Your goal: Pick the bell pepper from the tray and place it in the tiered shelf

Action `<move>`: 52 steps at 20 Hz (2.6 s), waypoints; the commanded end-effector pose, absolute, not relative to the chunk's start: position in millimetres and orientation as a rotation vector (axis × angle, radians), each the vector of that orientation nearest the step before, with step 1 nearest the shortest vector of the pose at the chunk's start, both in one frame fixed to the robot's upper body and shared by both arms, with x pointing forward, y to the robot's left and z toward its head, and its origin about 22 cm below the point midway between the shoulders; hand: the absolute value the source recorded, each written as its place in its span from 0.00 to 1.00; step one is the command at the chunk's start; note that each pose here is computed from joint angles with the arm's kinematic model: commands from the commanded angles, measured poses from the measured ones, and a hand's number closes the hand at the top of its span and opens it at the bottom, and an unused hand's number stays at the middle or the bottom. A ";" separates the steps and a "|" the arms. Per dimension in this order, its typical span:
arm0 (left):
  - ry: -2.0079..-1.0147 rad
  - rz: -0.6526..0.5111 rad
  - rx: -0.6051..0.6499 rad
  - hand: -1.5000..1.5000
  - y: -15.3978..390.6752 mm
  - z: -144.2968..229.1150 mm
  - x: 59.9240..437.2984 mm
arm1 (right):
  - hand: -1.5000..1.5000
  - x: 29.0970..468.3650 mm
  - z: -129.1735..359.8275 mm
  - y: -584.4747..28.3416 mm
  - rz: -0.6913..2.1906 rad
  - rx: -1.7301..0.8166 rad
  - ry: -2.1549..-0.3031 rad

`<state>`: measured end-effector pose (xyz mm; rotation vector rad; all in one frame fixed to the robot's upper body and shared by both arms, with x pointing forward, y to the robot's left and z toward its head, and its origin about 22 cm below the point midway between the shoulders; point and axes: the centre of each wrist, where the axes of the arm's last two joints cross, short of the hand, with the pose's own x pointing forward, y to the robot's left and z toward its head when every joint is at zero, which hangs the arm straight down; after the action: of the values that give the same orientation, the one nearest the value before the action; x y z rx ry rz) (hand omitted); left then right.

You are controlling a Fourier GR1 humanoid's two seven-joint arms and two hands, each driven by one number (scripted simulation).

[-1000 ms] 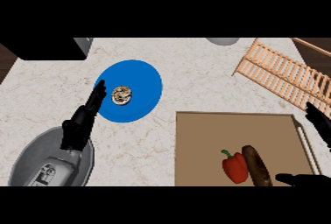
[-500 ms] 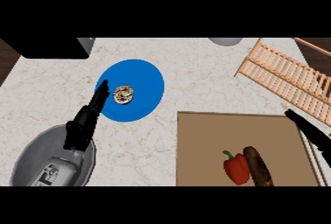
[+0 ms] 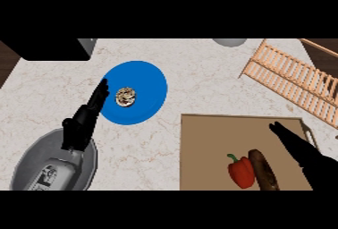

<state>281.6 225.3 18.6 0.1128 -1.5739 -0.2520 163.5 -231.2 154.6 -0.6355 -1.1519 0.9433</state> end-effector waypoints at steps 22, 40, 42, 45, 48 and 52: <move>-1.577 -0.254 0.112 0.50 243.4 28.6 289.7 | 0.00 175.9 107.8 -194.1 0.950 -0.715 -1.087; -1.601 -0.255 0.119 0.50 218.8 14.3 291.8 | 0.00 186.0 72.7 -189.7 0.979 -0.746 -1.032; -1.571 -0.253 0.105 0.50 229.6 17.1 285.4 | 0.00 175.9 75.0 -179.6 0.979 -0.754 -1.014; -1.576 -0.278 0.122 0.50 221.0 5.4 290.5 | 0.00 188.7 47.0 -203.1 0.973 -0.772 -1.018; -1.580 -0.242 0.120 0.50 214.0 2.3 276.0 | 0.00 191.1 62.3 -188.2 0.977 -0.774 -0.997; -1.565 -0.235 0.108 0.50 216.2 5.0 287.2 | 0.00 182.8 30.3 -182.5 0.986 -0.748 -0.997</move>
<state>282.9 219.1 12.1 0.1085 -1.5704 -0.2530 185.1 -186.1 53.1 -0.7582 -1.0014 0.9826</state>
